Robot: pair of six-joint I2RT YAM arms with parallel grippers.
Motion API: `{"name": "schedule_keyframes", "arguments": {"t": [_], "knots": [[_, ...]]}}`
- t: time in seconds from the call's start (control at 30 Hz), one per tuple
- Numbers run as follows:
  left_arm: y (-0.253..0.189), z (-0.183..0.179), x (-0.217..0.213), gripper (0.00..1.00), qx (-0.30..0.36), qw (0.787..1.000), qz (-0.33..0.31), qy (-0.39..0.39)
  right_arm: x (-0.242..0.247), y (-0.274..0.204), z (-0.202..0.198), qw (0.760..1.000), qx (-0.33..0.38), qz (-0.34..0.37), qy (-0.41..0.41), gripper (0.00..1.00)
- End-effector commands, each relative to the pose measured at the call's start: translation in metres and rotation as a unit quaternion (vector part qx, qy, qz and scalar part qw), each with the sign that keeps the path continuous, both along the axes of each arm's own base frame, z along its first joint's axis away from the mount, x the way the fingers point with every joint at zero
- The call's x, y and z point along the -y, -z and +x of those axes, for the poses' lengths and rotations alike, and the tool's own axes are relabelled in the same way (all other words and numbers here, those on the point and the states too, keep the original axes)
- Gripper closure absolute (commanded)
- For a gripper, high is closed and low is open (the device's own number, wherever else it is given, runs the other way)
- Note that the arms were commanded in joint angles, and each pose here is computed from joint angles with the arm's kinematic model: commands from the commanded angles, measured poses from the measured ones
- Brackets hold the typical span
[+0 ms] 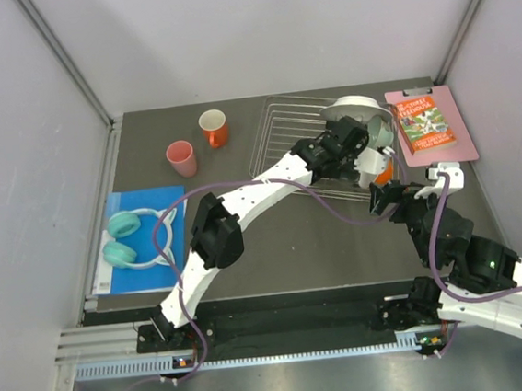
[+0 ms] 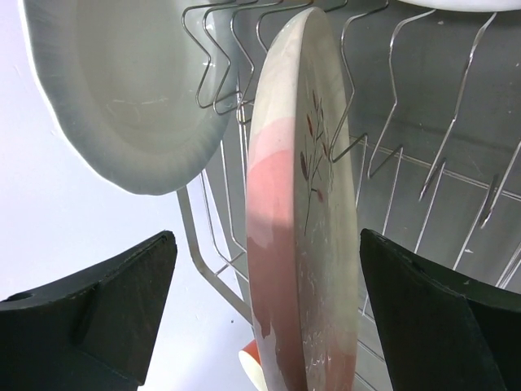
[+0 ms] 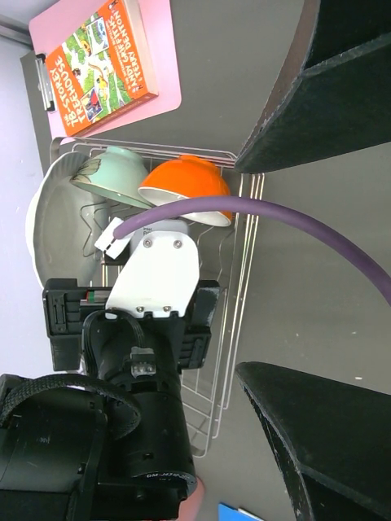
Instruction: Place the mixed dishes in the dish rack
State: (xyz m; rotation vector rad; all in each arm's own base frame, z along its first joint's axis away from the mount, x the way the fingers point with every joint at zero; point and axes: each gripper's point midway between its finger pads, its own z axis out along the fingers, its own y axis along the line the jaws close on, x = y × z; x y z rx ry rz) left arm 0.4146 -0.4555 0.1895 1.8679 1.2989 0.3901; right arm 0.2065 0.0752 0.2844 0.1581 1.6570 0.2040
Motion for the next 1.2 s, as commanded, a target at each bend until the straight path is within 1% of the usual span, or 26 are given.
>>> {"name": "schedule_keyframes", "arguments": {"t": [0.0, 0.17, 0.2, 0.27, 0.3, 0.47, 0.67, 0.77, 0.83, 0.9, 0.93, 0.97, 1.0, 1.03, 1.07, 1.1, 1.17], "knots": [[-0.034, 0.0, -0.003, 0.01, 0.021, 0.999, -0.042, -0.008, 0.003, -0.004, 0.0, 1.0, 0.006, 0.009, 0.01, 0.02], [-0.044, -0.007, -0.015, 0.01, 0.007, 0.998, -0.055, -0.025, 0.008, -0.01, 0.0, 1.0, 0.012, 0.005, 0.018, 0.01], [-0.053, -0.01, -0.018, 0.01, 0.005, 0.997, -0.069, -0.028, 0.009, -0.012, 0.0, 1.0, 0.013, 0.006, 0.018, 0.01], [-0.049, -0.015, -0.023, 0.01, -0.008, 0.997, -0.07, -0.025, 0.009, -0.014, 0.0, 1.0, 0.013, 0.001, 0.019, 0.01], [-0.057, -0.018, -0.025, 0.01, -0.009, 0.996, -0.081, -0.027, 0.008, -0.014, 0.0, 1.0, 0.012, -0.001, 0.018, 0.0], [-0.058, -0.028, -0.031, 0.01, -0.033, 0.995, -0.09, -0.03, 0.009, -0.021, 0.002, 1.0, 0.014, -0.004, 0.025, 0.0], [-0.095, -0.039, -0.042, 0.01, -0.044, 0.988, -0.142, -0.035, 0.012, -0.022, 0.003, 0.999, 0.015, -0.021, 0.031, 0.0], [-0.127, -0.045, -0.063, 0.01, -0.056, 0.979, -0.189, -0.047, 0.008, -0.021, 0.006, 0.999, 0.011, -0.041, 0.031, 0.0], [-0.132, -0.04, -0.083, 0.01, -0.066, 0.975, -0.199, -0.066, 0.004, -0.02, 0.009, 0.998, 0.009, -0.06, 0.03, 0.0], [-0.143, -0.033, -0.106, 0.01, -0.072, 0.968, -0.223, -0.09, -0.003, -0.018, 0.015, 0.996, 0.005, -0.078, 0.031, 0.0], [-0.13, -0.031, -0.114, 0.01, -0.086, 0.967, -0.217, -0.099, -0.006, -0.018, 0.017, 0.996, 0.003, -0.083, 0.03, 0.0], [-0.133, -0.024, -0.13, 0.01, -0.087, 0.961, -0.233, -0.119, -0.012, -0.016, 0.02, 0.996, 0.001, -0.086, 0.028, 0.0], [-0.127, -0.023, -0.135, 0.01, -0.097, 0.959, -0.239, -0.121, -0.015, -0.016, 0.022, 0.996, 0.002, -0.089, 0.024, 0.0], [-0.108, -0.023, -0.14, 0.01, -0.115, 0.958, -0.23, -0.129, -0.021, -0.016, 0.025, 0.996, 0.002, -0.09, 0.019, 0.0], [-0.102, -0.02, -0.146, 0.01, -0.122, 0.954, -0.235, -0.14, -0.023, -0.016, 0.026, 0.996, 0.002, -0.093, 0.018, 0.0], [-0.087, -0.021, -0.149, 0.01, -0.135, 0.953, -0.227, -0.148, -0.025, -0.014, 0.028, 0.995, 0.001, -0.102, 0.014, 0.0], [-0.073, -0.018, -0.156, 0.01, -0.152, 0.947, -0.227, -0.168, -0.029, -0.012, 0.033, 0.992, -0.001, -0.123, 0.013, 0.0]]}}
